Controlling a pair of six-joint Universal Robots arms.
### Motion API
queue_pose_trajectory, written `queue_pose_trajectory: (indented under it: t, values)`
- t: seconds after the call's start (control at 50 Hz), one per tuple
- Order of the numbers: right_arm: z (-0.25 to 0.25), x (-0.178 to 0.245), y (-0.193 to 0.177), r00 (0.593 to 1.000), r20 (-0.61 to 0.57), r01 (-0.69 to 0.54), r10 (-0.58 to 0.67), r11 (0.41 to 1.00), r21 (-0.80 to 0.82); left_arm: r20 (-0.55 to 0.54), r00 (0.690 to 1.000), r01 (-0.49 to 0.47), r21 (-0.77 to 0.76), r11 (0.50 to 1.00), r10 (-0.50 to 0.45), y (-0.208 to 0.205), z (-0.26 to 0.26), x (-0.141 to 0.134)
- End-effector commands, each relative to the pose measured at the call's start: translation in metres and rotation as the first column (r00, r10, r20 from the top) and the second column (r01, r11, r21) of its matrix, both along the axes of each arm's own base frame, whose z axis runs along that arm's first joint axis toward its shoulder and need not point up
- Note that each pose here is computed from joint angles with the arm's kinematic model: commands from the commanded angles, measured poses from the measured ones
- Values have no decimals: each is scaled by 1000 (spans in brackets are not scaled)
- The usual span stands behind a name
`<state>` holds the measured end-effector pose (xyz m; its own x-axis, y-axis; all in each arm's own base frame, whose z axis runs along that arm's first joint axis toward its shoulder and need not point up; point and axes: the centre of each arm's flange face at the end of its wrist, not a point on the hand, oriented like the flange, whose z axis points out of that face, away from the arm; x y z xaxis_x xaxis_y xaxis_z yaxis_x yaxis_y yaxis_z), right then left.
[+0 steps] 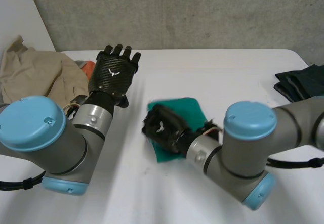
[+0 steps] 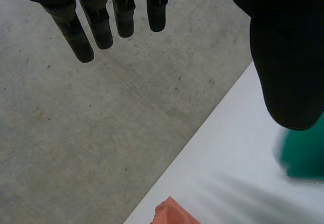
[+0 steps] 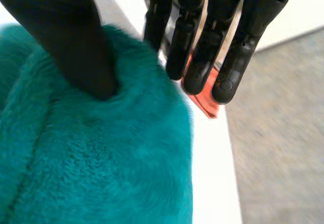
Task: Fold the laundry.
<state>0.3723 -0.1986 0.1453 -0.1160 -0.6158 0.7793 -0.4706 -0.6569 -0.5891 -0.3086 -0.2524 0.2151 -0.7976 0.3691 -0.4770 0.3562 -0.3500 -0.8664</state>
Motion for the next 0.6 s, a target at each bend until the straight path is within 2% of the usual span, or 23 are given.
queue_pose_trajectory:
  t: [0.02,0.08,0.1,0.16,0.18,0.22,0.3,0.32,0.38,0.48,0.6]
  values:
    - [11,-9,-16,986,83,130,-142,982,138,-22,1000,-9,-17,1000,9,-2,7,-5]
    - [34,-27,-45,930,192,261,-314,930,258,-36,999,13,-22,1000,-14,1,11,-13]
    - [52,-40,-59,871,275,302,-408,884,356,-45,998,45,-8,999,-45,6,10,-23]
    - [71,-55,-70,778,365,295,-512,809,508,-66,994,94,29,995,-92,16,8,-38]
    - [78,-62,-75,734,386,265,-558,760,594,-86,989,122,61,991,-116,20,8,-46]
    - [77,-70,-78,714,360,245,-600,697,674,-109,985,142,107,984,-130,23,7,-52]
    - [67,-76,-88,736,270,239,-621,611,754,-175,976,172,243,955,-131,22,0,-62]
    - [56,-75,-90,751,223,243,-622,575,781,-193,973,179,299,937,-124,21,-6,-67]
    - [42,-72,-98,760,159,261,-630,521,812,-199,975,176,406,897,-101,20,-22,-71]
    - [19,-71,-108,768,78,302,-636,467,831,-121,991,120,527,841,-65,19,-55,-70]
    - [-6,-71,-114,786,6,365,-618,472,803,-39,999,20,581,814,3,16,-82,-61]
